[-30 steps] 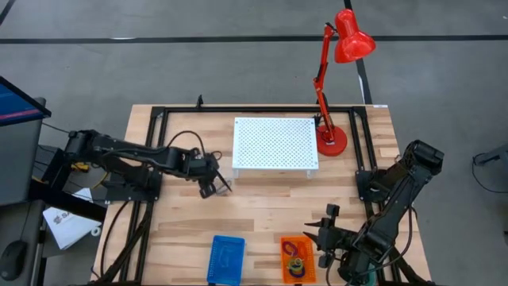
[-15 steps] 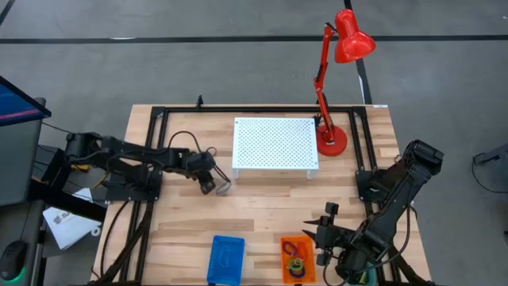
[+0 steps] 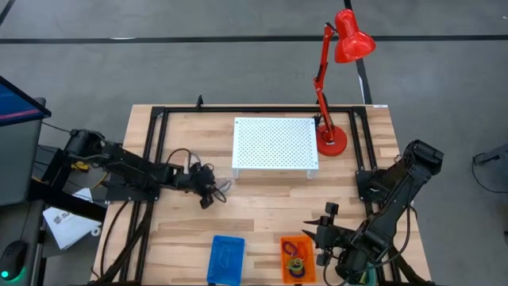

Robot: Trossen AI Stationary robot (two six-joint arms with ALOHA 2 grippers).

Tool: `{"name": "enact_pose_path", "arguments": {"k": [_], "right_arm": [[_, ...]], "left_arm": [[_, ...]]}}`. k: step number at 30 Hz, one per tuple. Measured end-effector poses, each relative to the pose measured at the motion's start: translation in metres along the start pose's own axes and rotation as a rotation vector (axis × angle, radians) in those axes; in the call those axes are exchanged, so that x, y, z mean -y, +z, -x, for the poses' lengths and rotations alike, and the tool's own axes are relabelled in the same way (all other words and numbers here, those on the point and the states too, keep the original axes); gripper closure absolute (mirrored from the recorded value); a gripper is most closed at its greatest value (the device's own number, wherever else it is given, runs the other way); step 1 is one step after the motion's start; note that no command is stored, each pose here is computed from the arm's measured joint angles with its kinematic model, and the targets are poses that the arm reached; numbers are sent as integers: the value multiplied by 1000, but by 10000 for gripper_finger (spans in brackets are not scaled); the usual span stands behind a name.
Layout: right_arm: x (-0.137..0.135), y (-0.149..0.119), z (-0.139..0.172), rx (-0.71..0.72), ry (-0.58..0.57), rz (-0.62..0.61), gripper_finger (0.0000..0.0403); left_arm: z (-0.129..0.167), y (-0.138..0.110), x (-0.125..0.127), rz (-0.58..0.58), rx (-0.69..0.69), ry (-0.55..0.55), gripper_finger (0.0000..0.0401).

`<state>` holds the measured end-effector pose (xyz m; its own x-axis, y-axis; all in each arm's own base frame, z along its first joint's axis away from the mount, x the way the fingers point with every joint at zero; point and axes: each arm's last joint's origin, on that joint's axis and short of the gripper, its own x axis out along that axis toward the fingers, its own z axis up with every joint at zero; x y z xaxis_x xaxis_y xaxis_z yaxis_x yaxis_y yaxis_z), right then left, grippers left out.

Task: Pick & Place Office Desk Supplies
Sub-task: Put the blue rubber band into the blue bin

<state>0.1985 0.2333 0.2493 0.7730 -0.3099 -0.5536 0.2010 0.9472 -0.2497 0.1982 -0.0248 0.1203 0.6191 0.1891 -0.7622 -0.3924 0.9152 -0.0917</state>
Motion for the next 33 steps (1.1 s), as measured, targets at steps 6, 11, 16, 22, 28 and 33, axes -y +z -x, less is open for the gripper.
{"name": "enact_pose_path", "arguments": {"k": [6, 11, 16, 22, 28, 33], "right_arm": [[0, 0, 0, 0, 1, -1, 290], [0, 0, 0, 0, 1, -1, 290], [0, 0, 0, 0, 1, -2, 290], [0, 0, 0, 0, 1, -2, 290], [0, 0, 0, -1, 2, -3, 290], [0, 0, 0, -3, 5, -3, 290]], "left_arm": [[1, -12, 7, -29, 66, -18, 261], [-10, -17, 10, -28, 57, -2, 261], [-25, -20, 13, -26, 82, 23, 261], [-31, -23, 12, 2, 89, 76, 307], [-31, -23, 10, 6, 104, 108, 392], [-24, -21, 14, 3, 128, 83, 399]]}}
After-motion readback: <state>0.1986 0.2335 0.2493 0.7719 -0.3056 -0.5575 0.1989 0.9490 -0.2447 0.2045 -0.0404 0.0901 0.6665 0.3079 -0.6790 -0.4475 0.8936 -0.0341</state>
